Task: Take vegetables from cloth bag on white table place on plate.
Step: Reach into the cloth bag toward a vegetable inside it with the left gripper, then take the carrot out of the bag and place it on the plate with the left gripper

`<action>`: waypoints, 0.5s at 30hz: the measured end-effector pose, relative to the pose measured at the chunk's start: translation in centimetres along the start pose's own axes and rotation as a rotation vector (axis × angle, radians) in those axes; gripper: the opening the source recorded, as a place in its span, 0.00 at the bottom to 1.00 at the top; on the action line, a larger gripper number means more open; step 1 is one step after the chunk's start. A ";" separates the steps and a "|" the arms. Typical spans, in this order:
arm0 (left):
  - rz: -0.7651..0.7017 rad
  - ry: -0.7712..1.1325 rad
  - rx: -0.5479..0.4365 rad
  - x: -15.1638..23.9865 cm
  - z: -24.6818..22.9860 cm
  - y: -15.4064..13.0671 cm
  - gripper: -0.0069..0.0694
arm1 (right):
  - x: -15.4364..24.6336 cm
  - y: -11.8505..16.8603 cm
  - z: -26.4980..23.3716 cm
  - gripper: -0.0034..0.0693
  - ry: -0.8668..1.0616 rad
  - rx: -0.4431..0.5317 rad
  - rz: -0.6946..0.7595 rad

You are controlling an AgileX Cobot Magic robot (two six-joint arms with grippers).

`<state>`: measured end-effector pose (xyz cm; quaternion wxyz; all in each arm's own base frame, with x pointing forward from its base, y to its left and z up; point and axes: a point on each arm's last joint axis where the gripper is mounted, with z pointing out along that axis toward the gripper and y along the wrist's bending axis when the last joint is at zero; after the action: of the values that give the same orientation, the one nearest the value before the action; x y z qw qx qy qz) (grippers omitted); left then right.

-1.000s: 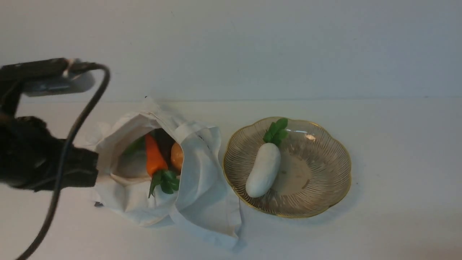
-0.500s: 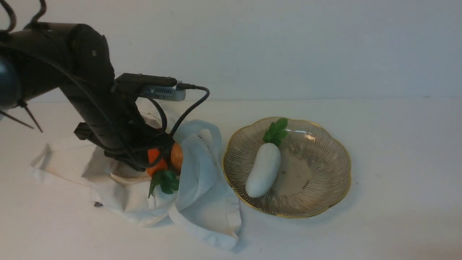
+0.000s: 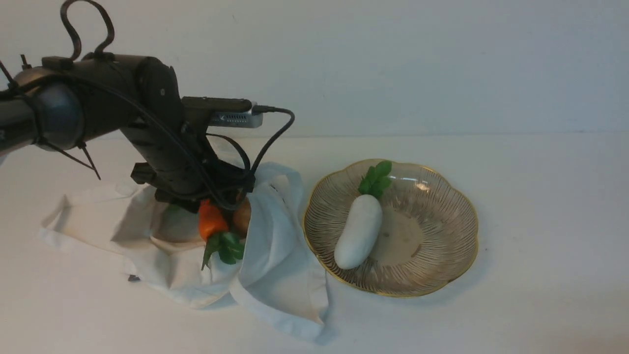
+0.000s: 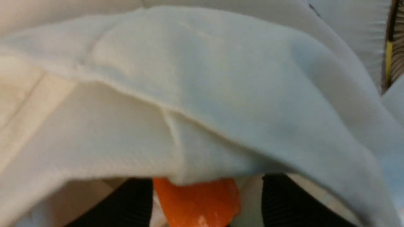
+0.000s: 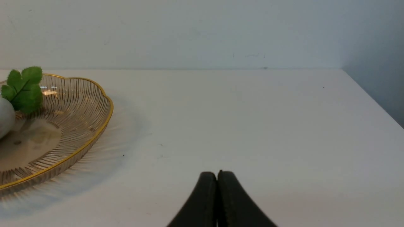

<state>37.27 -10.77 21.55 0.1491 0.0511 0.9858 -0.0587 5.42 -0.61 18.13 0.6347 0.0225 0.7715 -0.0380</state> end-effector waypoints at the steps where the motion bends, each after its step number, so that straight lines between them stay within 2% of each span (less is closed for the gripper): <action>1: -0.009 0.005 -0.009 0.0 0.4 0.1 0.77 | 0.0 0.0 0.0 0.03 0.000 0.000 0.000; 4: -0.046 0.031 -0.034 0.1 1.7 0.3 0.85 | 0.0 0.0 0.0 0.03 0.000 0.000 0.000; 7: -0.058 0.043 -0.040 0.1 2.3 0.4 0.84 | 0.0 0.0 0.0 0.03 0.000 0.000 0.000; 8: -0.061 0.045 -0.040 0.1 2.3 0.4 0.81 | 0.0 0.0 0.0 0.03 0.000 0.000 0.000; 9: -0.061 0.047 -0.040 0.2 2.3 0.4 0.69 | 0.0 0.0 0.0 0.03 0.000 0.000 0.000; 10: -0.061 0.049 -0.041 0.2 2.0 0.4 0.62 | 0.0 0.0 0.0 0.03 0.000 0.000 0.000; 11: -0.061 0.051 -0.041 0.2 2.0 0.4 0.60 | 0.0 0.0 0.0 0.03 0.000 0.000 0.000; 12: -0.061 0.062 -0.044 0.3 1.6 0.4 0.50 | 0.0 0.0 0.0 0.03 0.000 0.000 0.000; 15: -0.059 0.071 -0.043 0.4 -0.1 0.3 0.51 | 0.0 0.0 0.0 0.03 0.000 0.000 0.000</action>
<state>36.86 -10.42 21.52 0.1133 0.0208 0.9925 -0.0401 5.42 -0.61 18.13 0.6347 0.0225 0.7715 -0.0380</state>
